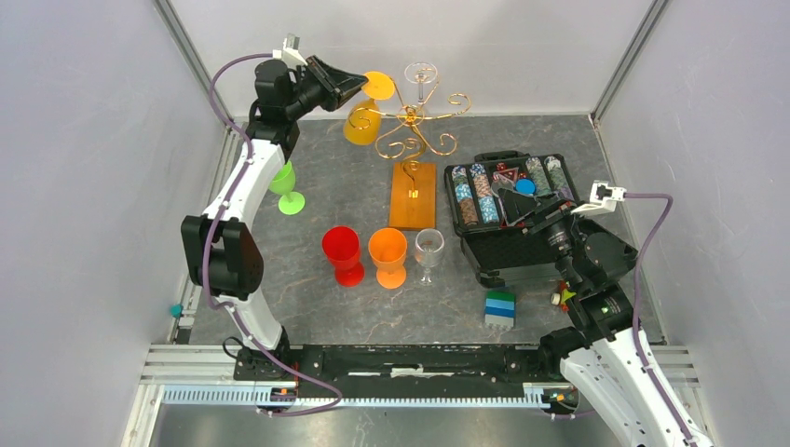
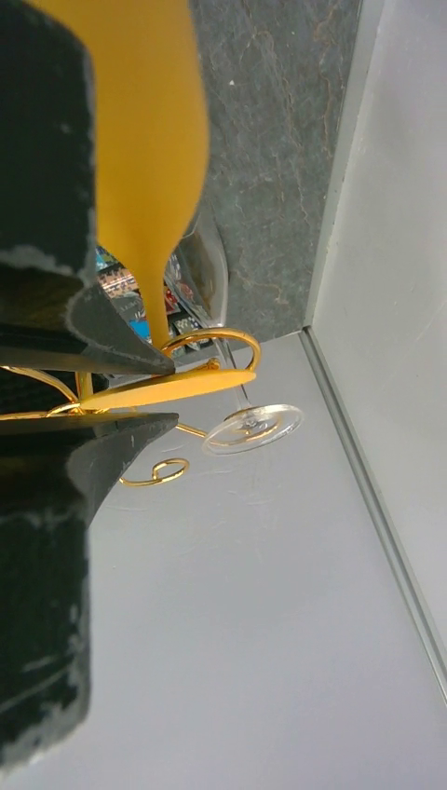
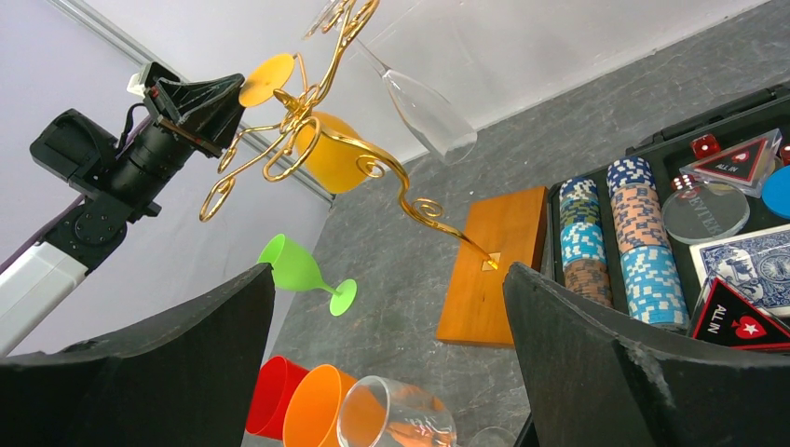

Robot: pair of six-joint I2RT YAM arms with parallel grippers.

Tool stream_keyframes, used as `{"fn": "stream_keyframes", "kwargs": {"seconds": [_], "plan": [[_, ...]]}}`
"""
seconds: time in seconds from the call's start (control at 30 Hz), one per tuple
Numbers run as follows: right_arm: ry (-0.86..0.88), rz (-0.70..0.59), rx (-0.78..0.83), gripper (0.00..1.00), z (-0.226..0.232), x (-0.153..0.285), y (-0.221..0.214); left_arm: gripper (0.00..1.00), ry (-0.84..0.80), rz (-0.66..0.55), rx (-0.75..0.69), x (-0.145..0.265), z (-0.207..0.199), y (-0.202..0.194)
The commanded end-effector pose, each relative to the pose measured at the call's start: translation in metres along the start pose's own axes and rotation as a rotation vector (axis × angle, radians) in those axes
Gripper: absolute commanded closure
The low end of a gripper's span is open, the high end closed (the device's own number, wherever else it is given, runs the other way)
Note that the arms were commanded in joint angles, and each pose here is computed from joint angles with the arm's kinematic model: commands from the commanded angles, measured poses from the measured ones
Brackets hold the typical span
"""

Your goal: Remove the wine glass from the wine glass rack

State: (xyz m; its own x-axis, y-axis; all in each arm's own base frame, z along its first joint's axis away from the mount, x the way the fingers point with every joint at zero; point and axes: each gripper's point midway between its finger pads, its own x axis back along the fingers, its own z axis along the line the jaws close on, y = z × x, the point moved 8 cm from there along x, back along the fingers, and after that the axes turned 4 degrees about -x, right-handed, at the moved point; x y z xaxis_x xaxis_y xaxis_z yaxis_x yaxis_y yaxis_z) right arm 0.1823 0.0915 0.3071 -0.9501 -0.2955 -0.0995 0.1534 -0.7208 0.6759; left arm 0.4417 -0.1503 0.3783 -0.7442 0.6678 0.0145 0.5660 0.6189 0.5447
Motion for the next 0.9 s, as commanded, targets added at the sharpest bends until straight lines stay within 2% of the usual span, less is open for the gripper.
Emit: {"fn": "stream_keyframes", "kwargs": {"seconds": [0.0,0.2,0.53,0.67,0.8,0.87], "plan": [[0.016,-0.008,-0.004,0.04,0.002,0.001,0.001,0.75,-0.065,-0.022,0.017,0.002,-0.013,0.007],[0.012,-0.006,-0.005,0.04,0.001,0.001,0.001,0.71,-0.048,0.031,0.015,-0.003,-0.006,0.004],[0.009,-0.004,-0.010,0.04,0.001,0.000,0.000,0.70,0.006,0.059,-0.004,-0.006,0.001,0.003],[0.004,-0.004,-0.008,0.04,-0.001,0.000,-0.001,0.79,-0.001,0.066,-0.004,-0.008,0.001,0.002],[0.004,-0.001,-0.008,0.04,-0.001,0.000,-0.001,0.97,-0.008,0.070,-0.012,-0.006,-0.002,0.002],[0.004,0.000,-0.008,0.04,-0.001,0.000,-0.001,0.98,-0.017,0.066,-0.017,-0.004,-0.006,0.003]]}}
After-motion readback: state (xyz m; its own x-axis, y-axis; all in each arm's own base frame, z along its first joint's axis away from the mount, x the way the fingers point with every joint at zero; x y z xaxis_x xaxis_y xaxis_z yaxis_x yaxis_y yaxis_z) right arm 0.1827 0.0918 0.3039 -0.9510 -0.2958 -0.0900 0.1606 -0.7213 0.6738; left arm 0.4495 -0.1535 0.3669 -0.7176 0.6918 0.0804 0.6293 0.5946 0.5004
